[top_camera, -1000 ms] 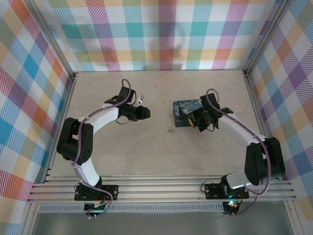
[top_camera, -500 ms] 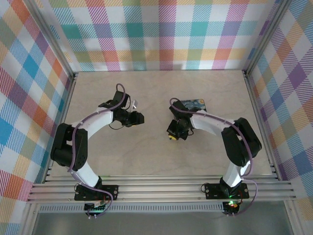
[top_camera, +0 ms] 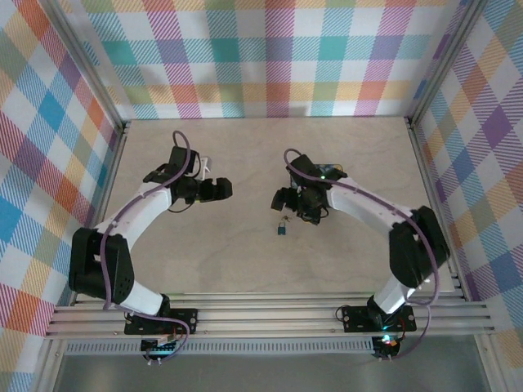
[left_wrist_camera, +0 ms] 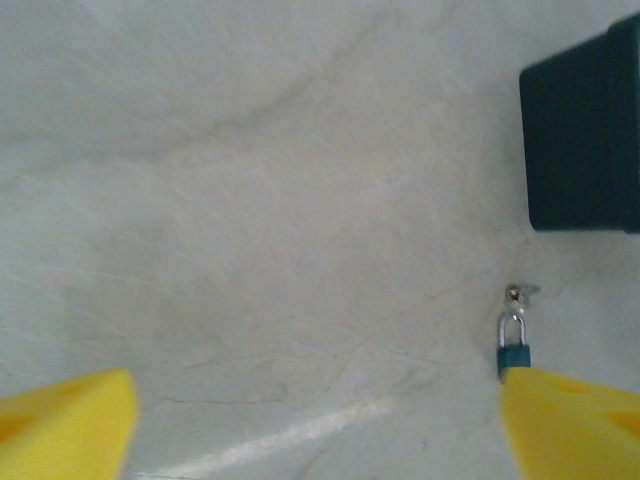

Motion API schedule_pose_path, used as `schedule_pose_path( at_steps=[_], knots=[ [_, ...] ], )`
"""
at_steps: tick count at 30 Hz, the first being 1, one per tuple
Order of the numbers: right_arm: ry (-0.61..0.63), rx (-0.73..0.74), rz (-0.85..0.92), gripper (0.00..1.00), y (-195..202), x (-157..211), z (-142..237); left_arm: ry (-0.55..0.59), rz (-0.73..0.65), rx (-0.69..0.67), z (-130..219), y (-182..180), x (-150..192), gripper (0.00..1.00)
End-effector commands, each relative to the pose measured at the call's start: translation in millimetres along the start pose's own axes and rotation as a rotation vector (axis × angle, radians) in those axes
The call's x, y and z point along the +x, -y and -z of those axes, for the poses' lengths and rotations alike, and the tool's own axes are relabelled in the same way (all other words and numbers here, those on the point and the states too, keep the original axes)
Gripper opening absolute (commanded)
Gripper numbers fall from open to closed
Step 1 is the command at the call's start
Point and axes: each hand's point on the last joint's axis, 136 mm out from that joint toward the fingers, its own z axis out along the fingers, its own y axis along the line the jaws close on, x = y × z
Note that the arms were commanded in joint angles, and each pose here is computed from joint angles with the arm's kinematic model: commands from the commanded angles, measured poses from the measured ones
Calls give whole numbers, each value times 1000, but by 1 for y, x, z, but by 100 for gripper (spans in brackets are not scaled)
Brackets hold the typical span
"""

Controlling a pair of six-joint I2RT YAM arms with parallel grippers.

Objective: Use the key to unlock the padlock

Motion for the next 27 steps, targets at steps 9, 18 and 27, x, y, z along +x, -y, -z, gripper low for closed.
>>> schedule_pose_path(
  at_steps=[9,18,27],
  knots=[
    [621,277,394,100,84,-114,112,521,-230,-256,81,-32,-83,100],
    [804,251,269,100,182,-149,85,523,-222,-437,49,-92,-47,100],
    [892,150,255,100,193,-131,43,658,-89,-465,44,-138,-9,100]
  ],
)
